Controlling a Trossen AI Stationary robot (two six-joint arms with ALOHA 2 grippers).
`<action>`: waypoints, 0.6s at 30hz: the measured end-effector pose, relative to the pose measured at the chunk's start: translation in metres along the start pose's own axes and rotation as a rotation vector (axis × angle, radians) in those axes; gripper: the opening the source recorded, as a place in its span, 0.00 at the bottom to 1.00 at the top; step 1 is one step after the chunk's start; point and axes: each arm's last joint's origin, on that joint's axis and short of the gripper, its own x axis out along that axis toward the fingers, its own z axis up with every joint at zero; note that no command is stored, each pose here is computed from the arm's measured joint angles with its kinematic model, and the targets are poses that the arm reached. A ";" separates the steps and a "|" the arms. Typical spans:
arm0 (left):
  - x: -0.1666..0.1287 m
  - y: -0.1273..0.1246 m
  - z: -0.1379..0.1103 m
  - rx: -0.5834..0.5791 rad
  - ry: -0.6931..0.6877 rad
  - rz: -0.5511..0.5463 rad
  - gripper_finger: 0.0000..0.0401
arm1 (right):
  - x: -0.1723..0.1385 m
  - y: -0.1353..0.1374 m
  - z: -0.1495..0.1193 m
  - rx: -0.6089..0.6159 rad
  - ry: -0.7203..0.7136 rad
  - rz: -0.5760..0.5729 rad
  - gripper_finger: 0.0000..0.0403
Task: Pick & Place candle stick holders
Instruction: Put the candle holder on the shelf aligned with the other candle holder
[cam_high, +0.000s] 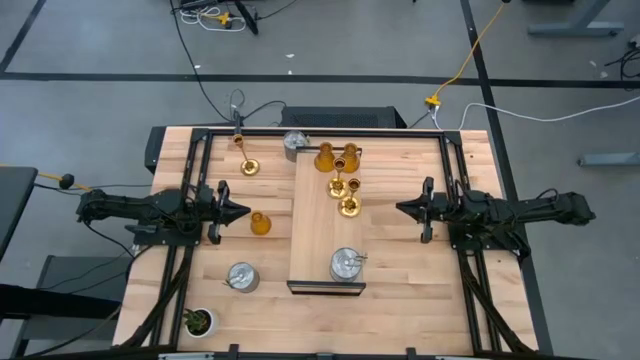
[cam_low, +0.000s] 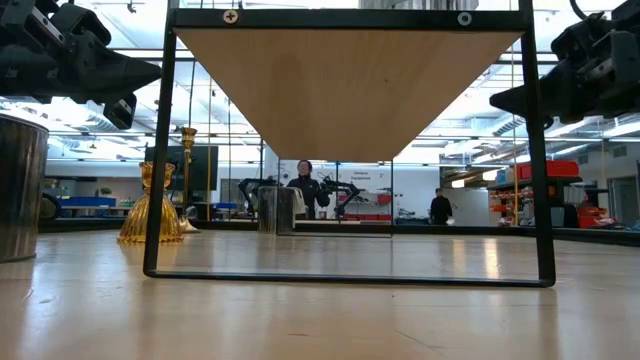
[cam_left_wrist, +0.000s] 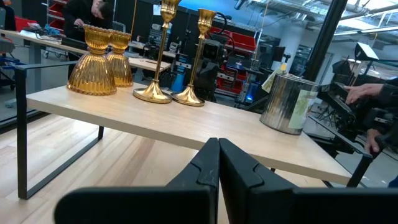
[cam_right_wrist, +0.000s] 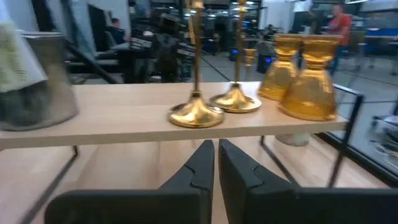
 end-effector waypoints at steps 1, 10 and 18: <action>0.000 0.000 0.000 0.000 0.000 0.000 0.02 | -0.001 0.000 0.000 0.000 -0.003 0.018 0.07; 0.000 0.000 0.000 0.000 0.000 0.000 0.02 | -0.006 0.002 0.001 0.005 -0.016 0.121 0.07; 0.000 0.000 0.000 0.000 0.000 0.000 0.02 | -0.010 0.002 -0.002 0.007 -0.002 0.119 0.07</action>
